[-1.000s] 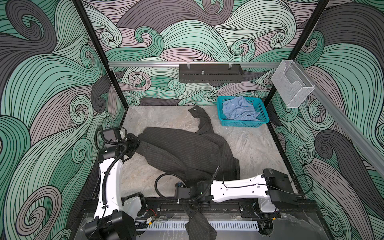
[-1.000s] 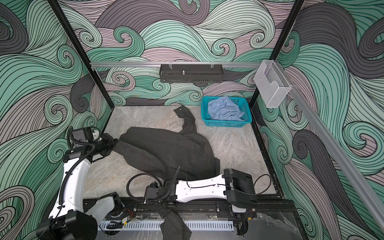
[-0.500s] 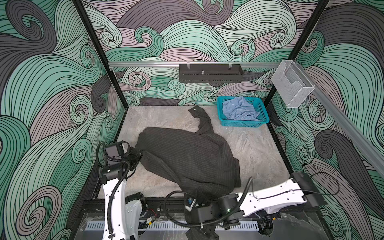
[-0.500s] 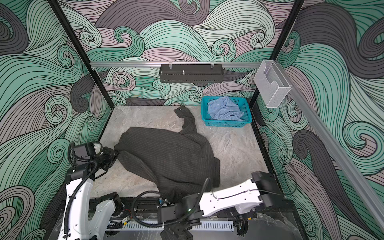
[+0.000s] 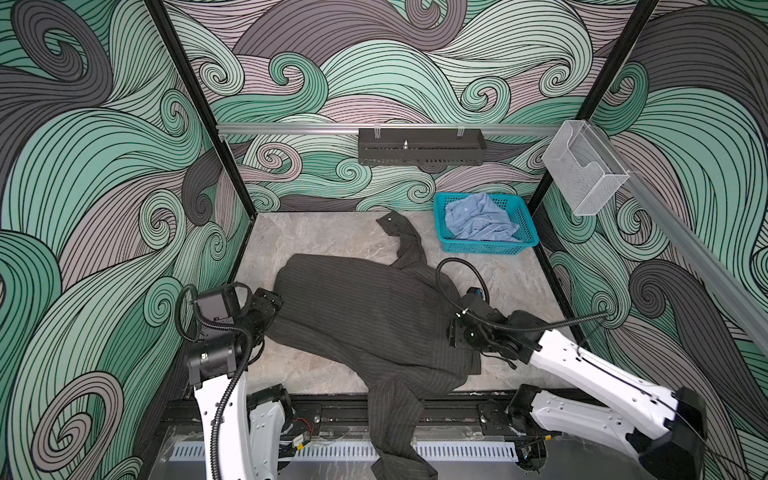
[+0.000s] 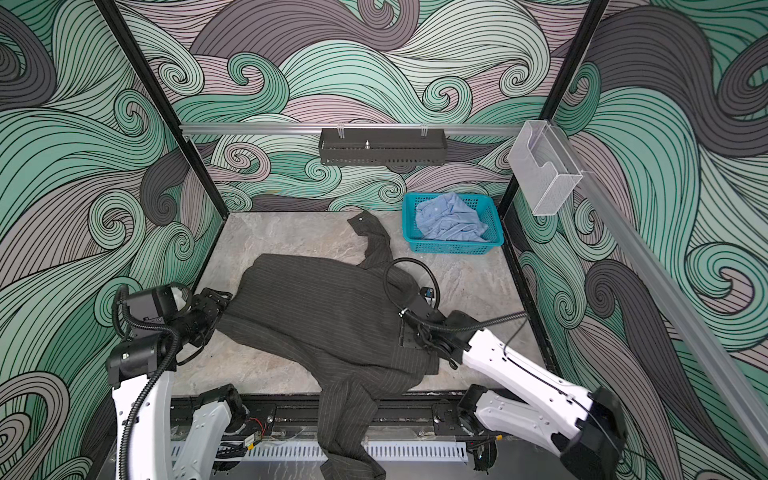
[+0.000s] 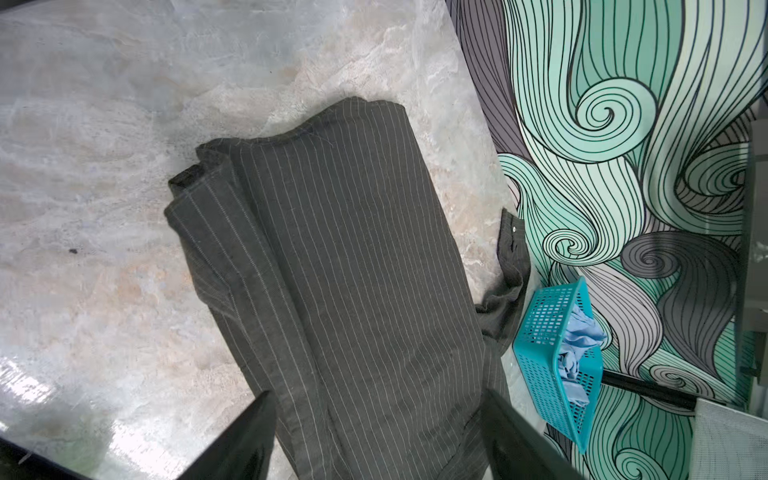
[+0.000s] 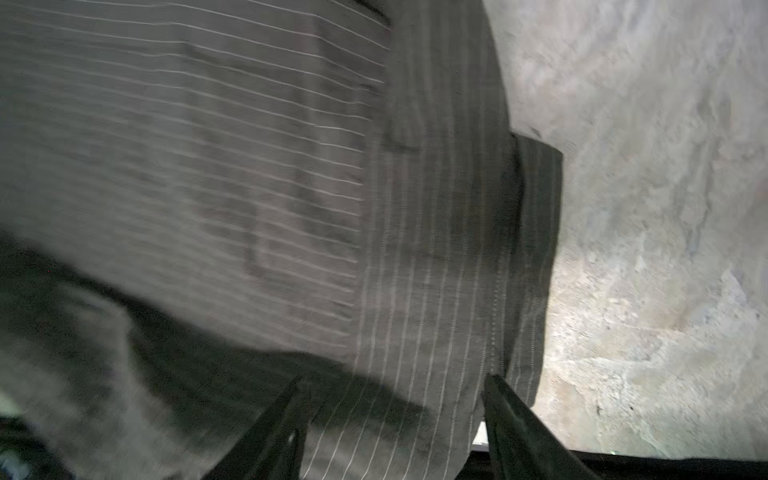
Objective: Fold and stack the long sleeve shirts
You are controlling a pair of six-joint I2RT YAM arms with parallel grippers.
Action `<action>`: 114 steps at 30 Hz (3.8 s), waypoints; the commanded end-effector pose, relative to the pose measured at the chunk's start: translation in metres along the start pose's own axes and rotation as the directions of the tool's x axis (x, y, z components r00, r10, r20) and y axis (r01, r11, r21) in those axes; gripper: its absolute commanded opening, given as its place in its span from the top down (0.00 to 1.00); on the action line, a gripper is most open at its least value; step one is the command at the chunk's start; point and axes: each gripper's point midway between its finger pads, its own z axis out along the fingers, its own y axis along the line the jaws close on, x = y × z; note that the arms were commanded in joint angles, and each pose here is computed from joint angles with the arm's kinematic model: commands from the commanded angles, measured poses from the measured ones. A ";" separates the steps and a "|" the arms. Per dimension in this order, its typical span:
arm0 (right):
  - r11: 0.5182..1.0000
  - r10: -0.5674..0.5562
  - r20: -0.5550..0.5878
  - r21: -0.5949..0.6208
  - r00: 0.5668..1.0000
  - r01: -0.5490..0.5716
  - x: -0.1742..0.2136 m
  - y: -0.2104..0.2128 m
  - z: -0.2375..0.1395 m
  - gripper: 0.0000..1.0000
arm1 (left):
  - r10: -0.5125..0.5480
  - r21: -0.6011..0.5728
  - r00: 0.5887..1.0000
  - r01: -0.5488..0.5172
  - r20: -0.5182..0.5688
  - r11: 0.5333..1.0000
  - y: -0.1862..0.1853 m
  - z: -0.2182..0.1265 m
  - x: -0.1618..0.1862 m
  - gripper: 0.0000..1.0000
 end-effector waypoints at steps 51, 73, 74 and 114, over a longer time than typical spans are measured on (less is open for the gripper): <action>0.990 0.135 -0.157 0.057 0.978 -0.128 -0.157 0.009 0.078 0.41 | -0.034 -0.330 0.808 -0.202 -0.588 0.922 0.009 0.231 0.017 0.34; 0.979 0.188 -0.369 0.140 0.910 -0.146 -0.084 0.002 0.115 0.43 | -0.255 -0.416 0.784 -0.004 -0.565 0.909 0.094 0.128 0.099 0.34; 0.979 0.183 -0.380 0.152 0.907 -0.134 -0.082 -0.001 0.118 0.43 | -0.211 -0.388 0.812 -0.020 -0.544 0.921 0.084 0.125 0.087 0.33; 0.990 0.044 -0.270 0.138 0.962 -0.007 -0.137 -0.012 0.071 0.23 | 0.316 -0.133 0.755 -0.468 -0.575 0.874 -0.057 0.332 -0.063 0.24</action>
